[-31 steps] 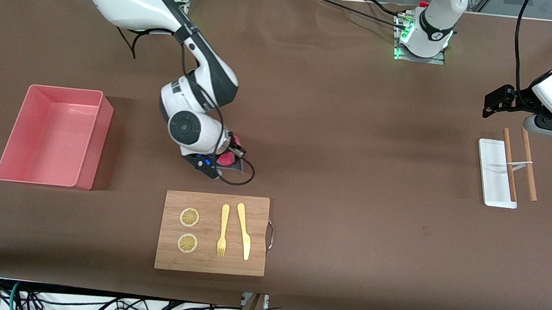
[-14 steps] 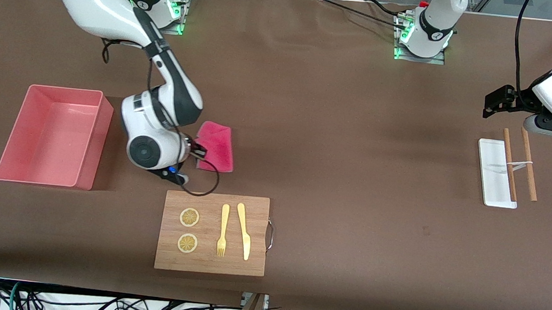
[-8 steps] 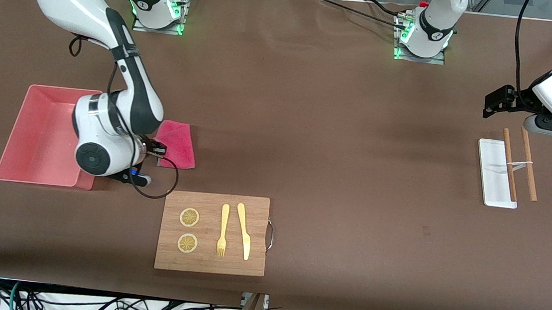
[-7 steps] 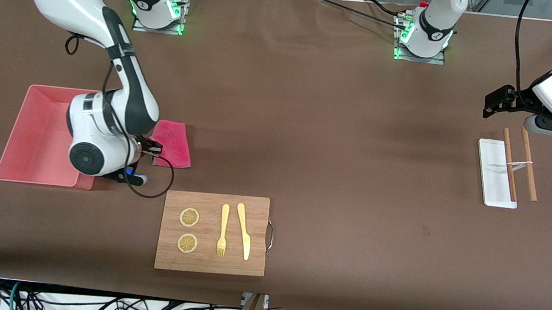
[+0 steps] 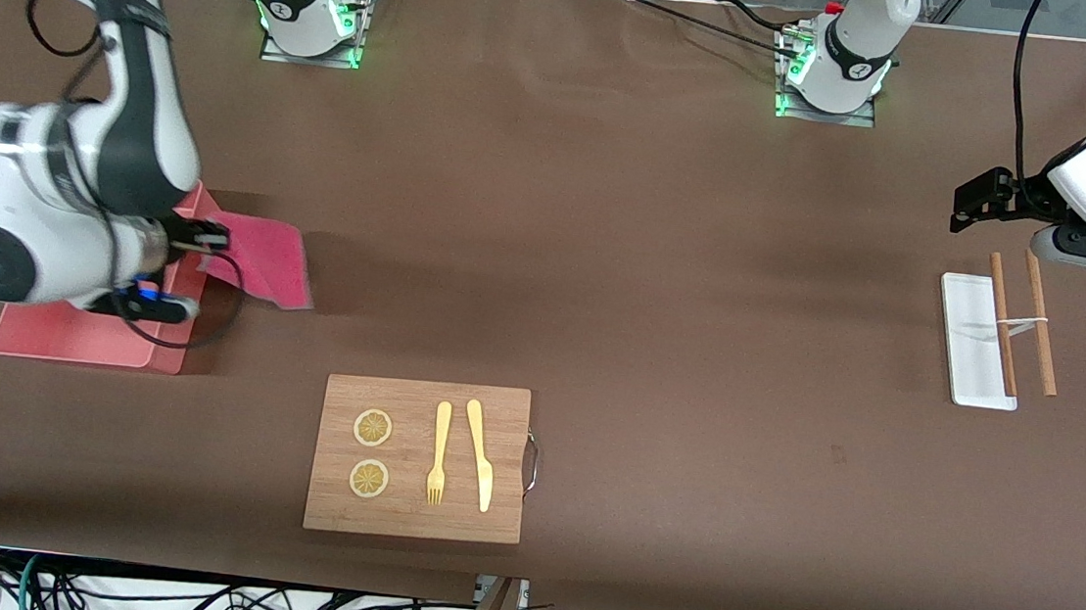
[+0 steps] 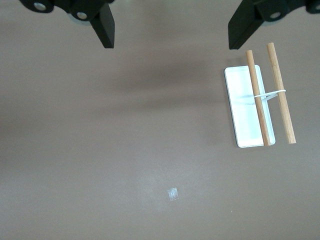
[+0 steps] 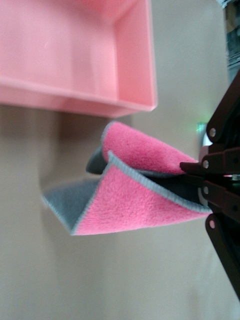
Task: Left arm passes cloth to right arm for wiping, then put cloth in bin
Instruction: 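Carry the cloth over the pink bin and open the right gripper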
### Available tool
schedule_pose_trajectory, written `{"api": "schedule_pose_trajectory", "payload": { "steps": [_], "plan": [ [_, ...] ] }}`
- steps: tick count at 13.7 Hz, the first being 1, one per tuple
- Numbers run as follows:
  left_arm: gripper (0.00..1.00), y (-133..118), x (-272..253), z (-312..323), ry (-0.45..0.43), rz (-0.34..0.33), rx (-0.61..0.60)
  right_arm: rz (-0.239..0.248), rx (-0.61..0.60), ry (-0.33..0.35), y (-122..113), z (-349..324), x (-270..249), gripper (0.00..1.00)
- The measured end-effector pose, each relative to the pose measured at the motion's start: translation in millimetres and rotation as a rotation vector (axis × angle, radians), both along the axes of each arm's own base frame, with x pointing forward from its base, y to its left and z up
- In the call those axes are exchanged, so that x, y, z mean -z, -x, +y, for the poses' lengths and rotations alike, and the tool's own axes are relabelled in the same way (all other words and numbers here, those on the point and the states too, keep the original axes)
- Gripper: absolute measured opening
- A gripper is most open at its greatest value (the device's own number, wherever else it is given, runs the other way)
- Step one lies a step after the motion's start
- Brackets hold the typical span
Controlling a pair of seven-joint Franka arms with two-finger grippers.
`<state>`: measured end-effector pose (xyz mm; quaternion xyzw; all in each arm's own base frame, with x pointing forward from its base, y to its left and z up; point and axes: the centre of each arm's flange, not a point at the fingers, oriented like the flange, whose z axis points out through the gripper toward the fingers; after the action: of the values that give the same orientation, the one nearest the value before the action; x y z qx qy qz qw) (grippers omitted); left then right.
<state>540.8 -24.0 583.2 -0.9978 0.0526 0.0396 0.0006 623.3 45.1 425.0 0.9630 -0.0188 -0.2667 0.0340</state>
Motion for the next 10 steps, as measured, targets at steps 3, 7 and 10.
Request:
{"api": "schedule_pose_trajectory", "payload": {
  "steps": [3,7,10],
  "plan": [
    [1.00,0,0,0,0.000,0.000,0.000,0.032,-0.056,-0.003,7,-46,-58,0.02],
    [1.00,0,0,0,0.000,0.000,0.000,0.065,-0.156,-0.004,15,-138,-76,0.02],
    [1.00,0,0,0,0.000,0.000,0.000,0.057,-0.207,-0.014,10,-179,-50,0.02]
  ]
}}
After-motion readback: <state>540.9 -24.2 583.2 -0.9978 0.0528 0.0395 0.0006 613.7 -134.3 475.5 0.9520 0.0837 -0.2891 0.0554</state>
